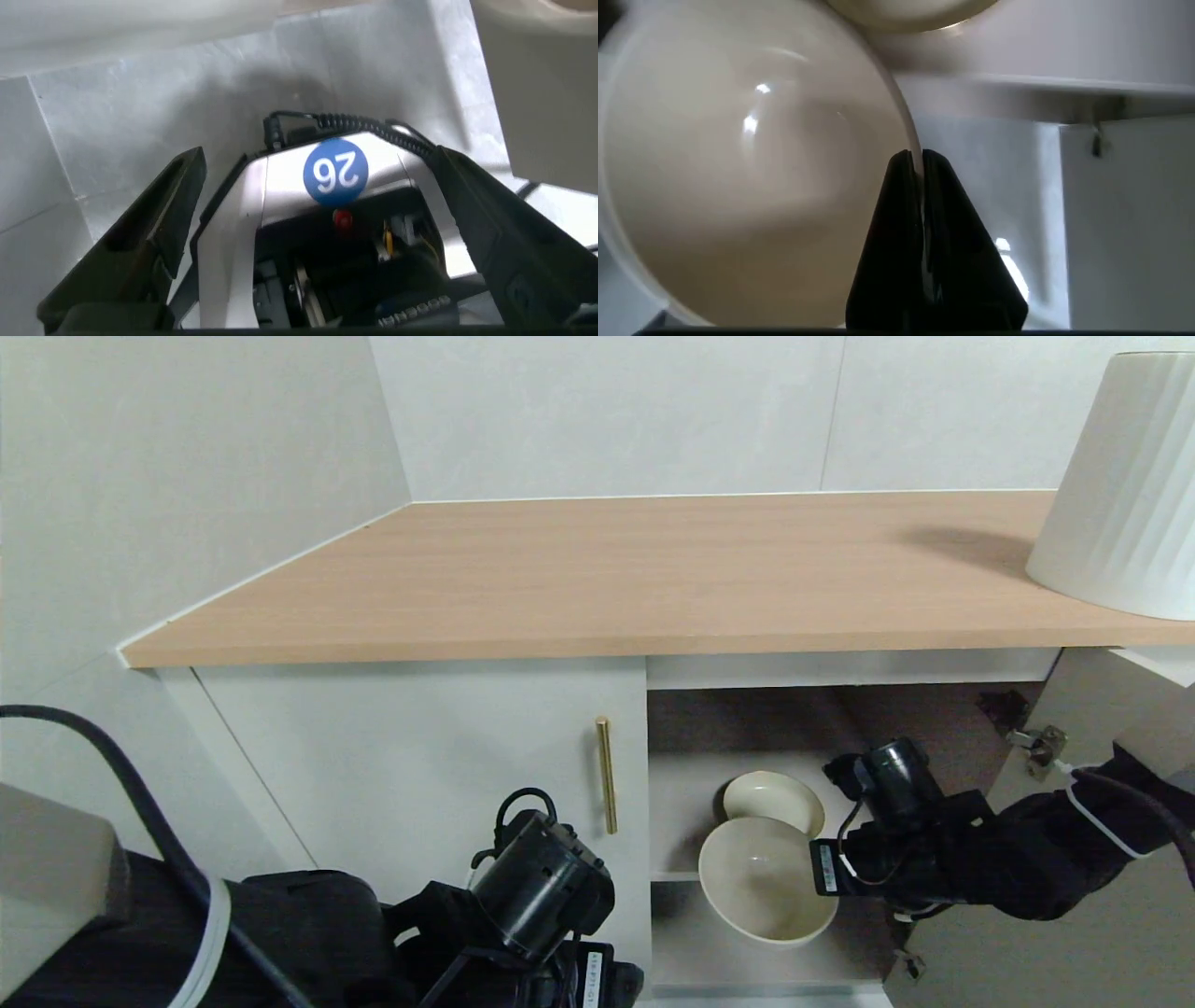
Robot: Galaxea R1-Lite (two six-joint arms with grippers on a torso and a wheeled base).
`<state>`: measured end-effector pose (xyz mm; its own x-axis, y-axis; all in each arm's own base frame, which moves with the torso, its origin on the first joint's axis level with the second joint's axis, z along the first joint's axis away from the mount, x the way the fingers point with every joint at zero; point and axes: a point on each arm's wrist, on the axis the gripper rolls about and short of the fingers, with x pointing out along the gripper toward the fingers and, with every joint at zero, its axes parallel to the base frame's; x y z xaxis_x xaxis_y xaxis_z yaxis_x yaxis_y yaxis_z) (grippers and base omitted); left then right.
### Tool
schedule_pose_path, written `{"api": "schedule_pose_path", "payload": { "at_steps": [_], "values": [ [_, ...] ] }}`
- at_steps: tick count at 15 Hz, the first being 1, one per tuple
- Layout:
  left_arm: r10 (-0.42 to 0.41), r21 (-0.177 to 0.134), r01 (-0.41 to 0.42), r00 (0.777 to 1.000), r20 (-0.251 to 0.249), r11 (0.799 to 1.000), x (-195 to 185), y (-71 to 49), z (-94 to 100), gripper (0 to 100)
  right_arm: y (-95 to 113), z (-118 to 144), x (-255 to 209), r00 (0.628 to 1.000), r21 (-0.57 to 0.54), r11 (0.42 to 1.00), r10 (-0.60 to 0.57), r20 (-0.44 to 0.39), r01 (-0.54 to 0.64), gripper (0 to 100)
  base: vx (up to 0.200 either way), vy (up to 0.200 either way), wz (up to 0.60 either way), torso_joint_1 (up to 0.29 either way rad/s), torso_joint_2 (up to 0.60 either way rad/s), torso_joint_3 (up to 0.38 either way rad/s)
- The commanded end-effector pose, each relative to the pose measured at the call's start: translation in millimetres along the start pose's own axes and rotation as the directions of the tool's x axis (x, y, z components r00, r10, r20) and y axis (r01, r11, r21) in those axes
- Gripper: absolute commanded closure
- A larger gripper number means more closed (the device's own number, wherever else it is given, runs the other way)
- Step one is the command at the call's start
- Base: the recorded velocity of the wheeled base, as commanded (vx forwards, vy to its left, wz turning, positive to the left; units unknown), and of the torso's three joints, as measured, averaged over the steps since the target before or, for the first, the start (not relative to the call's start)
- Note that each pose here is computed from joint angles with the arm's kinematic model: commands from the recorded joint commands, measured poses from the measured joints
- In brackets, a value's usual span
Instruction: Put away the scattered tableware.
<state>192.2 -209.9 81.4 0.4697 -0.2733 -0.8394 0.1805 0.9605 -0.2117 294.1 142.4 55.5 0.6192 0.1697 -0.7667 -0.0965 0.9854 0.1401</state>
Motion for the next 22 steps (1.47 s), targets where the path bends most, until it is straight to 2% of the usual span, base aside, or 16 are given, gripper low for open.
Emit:
{"api": "schedule_pose_path", "payload": {
  "at_steps": [1, 2, 6, 10, 13, 20, 22],
  "values": [
    [-0.001, -0.002, 0.001, 1.0, 0.003, 1.0, -0.4, 0.0, 0.4, 0, -8.4, 3.8, 7.2, 1.0, 0.03, 0.999, -0.02, 0.024, 0.019, 100, 0.0, 0.0, 0.0, 0.0, 0.0, 0.0],
    [-0.002, -0.002, 0.002, 1.0, 0.005, 1.0, -0.5, -0.2, 0.8, 0, -9.6, 5.3, 7.4, 0.999, 0.036, 0.999, -0.023, 0.033, 0.022, 100, 0.0, 0.0, 0.0, 0.0, 0.0, 0.0],
    [-0.002, -0.002, 0.002, 1.0, 0.005, 1.0, -0.9, 0.0, 0.5, 0, -16.2, 22.2, -7.6, 0.994, 0.21, 0.978, -0.025, 0.107, 0.002, 100, 0.0, 0.0, 0.0, 0.0, 0.0, 0.0],
    [-0.003, -0.003, 0.003, 1.0, 0.006, 1.0, -1.3, 0.0, 0.7, 0, -21.0, 31.5, -9.8, 0.985, 0.279, 0.96, -0.027, 0.169, -0.021, 100, 0.0, 0.0, 0.0, 0.0, 0.0, 0.0],
    [-0.002, -0.002, 0.002, 1.0, 0.005, 1.0, -0.5, -0.2, 0.8, 0, -26.6, 36.8, 6.5, 0.971, 0.314, 0.949, -0.1, 0.217, 0.028, 100, 0.0, 0.0, 0.0, 0.0, 0.0, 0.0],
    [-0.002, -0.002, 0.002, 1.0, 0.005, 1.0, -0.5, -0.2, 0.8, 0, -29.2, 40.5, 45.5, 0.96, 0.39, 0.916, -0.187, 0.21, 0.094, 100, 0.0, 0.0, 0.0, 0.0, 0.0, 0.0],
    [-0.003, -0.003, 0.003, 1.0, 0.006, 1.0, -1.0, -0.2, 0.9, 0, -28.7, 45.5, 53.7, 0.957, 0.433, 0.898, -0.192, 0.219, 0.081, 100, 0.0, 0.0, 0.0, 0.0, 0.0, 0.0]
  ]
}}
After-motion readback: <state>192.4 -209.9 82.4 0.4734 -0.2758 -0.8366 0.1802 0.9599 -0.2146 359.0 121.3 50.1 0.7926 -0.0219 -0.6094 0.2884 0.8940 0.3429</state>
